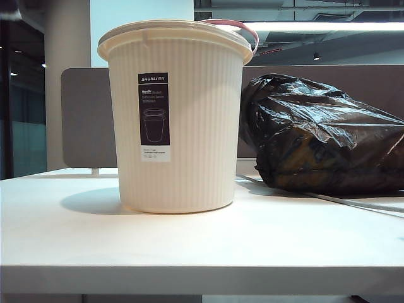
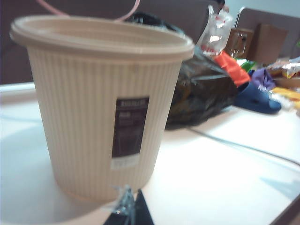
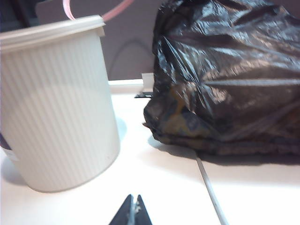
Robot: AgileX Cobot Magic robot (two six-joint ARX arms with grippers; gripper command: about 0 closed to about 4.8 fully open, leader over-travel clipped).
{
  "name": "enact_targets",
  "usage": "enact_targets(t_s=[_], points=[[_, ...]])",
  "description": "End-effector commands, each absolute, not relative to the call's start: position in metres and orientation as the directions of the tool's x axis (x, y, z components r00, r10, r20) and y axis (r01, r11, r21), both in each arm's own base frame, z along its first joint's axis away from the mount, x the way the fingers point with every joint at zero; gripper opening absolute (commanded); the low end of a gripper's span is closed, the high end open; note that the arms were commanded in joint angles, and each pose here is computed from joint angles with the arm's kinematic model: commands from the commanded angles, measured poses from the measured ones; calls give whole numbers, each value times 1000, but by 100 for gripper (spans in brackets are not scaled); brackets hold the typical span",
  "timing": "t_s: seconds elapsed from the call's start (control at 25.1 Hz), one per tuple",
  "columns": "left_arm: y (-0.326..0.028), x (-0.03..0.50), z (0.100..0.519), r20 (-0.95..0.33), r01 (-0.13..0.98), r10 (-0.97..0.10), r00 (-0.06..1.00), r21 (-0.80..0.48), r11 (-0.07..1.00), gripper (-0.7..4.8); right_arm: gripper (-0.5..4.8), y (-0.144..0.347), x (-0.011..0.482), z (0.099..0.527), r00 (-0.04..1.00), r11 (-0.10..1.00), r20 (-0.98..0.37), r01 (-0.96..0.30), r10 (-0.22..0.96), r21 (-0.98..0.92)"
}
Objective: Open the ring lid of the trash can, pull out the black garbage bag inside, and place it on the table.
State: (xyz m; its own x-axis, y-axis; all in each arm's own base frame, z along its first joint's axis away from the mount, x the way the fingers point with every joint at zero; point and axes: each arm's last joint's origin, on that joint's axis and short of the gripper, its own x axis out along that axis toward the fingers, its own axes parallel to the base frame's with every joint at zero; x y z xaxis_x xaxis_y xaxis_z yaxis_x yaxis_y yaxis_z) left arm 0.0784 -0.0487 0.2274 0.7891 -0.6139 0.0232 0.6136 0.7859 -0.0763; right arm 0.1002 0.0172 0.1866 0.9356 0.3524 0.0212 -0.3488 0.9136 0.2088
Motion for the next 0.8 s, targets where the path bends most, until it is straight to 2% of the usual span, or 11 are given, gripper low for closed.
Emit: enact_targets(t_s=[0.04, 0.8], points=[[-50, 81, 222, 52, 614, -612, 790, -71, 786, -6, -1, 17, 101, 181, 937, 915, 33, -347, 348, 207], [-54, 87, 181, -53, 608, -613, 788, -88, 789, -6, -1, 17, 103, 160, 936, 929, -59, -335, 348, 158]])
